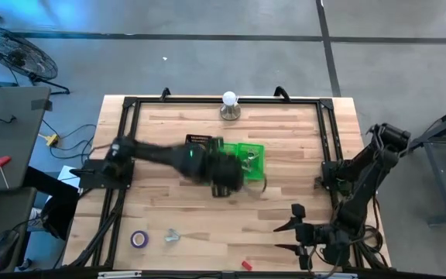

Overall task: Pick and place Stapler, Stapler remover, tape
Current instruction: Put the green stapler into the left green bin

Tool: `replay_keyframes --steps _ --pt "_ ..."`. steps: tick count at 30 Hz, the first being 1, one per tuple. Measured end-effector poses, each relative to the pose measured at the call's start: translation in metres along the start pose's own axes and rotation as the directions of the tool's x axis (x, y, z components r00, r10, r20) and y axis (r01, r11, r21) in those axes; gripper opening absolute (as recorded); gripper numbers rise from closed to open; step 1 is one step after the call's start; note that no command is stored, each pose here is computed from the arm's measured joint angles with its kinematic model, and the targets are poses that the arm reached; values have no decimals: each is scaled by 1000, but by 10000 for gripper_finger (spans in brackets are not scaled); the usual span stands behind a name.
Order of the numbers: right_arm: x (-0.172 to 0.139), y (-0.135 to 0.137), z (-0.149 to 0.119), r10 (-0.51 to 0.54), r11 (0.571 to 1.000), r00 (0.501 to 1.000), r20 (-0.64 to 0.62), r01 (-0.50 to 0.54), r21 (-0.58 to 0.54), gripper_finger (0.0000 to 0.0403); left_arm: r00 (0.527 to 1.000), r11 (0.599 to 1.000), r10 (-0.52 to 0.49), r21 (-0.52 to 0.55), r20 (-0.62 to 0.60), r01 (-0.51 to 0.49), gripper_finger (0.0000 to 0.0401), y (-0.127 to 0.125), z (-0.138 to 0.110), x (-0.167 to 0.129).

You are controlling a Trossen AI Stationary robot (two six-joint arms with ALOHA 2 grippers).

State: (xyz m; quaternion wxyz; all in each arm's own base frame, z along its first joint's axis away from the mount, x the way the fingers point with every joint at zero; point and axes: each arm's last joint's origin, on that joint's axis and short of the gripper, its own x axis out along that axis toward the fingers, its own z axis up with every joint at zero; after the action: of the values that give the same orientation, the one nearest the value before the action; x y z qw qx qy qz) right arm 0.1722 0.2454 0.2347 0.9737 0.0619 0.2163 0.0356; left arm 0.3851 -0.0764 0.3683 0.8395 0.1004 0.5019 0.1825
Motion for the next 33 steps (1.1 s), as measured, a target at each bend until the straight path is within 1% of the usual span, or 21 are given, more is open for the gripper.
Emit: replay_keyframes --steps 2,4,5,6,8,12,14,18,21,25,27,29,33 --pt "2 1 -2 -6 1000 1000 4 6 -2 195 998 998 -29 -58 -55 26 50 20 -1 14" --pt "3 3 -5 -6 1000 1000 0 6 -10 195 997 993 -61 -102 -43 56 50 36 3 28" --pt "4 4 -6 -7 1000 1000 -3 7 -13 195 995 992 -81 -107 -57 74 50 43 4 36" --pt "5 5 -8 -7 1000 1000 -5 7 -15 195 991 988 -120 -110 -64 112 50 48 4 44" --pt "6 6 -11 -6 1000 1000 -15 6 -25 195 976 969 -215 -132 -30 209 50 57 8 61" --pt "9 8 -16 -8 1000 1000 -29 7 -20 195 954 936 -297 -205 -29 285 50 72 0 105" --pt "11 8 -18 -6 1000 999 -36 5 -13 195 941 921 -334 -228 -45 316 50 78 -8 124" --pt "13 9 -22 -8 1000 999 -46 8 -7 195 932 917 -339 -267 -127 297 50 88 -29 153" --pt "13 9 -21 -7 1000 999 -46 7 -11 195 920 905 -360 -297 -151 305 50 91 -41 170" --pt "14 8 -21 -14 998 999 -42 12 -59 195 906 891 -397 -298 -148 342 50 90 -49 182" --pt "15 7 -20 -20 996 999 -41 17 -82 195 903 892 -398 -297 -164 340 51 88 -53 184" --pt "17 6 -19 -28 995 999 -40 24 -100 195 907 898 -386 -294 -166 328 71 87 -54 185" --pt "20 2 -17 -44 992 998 -38 39 -119 195 910 903 -377 -286 -174 320 143 87 -54 185"
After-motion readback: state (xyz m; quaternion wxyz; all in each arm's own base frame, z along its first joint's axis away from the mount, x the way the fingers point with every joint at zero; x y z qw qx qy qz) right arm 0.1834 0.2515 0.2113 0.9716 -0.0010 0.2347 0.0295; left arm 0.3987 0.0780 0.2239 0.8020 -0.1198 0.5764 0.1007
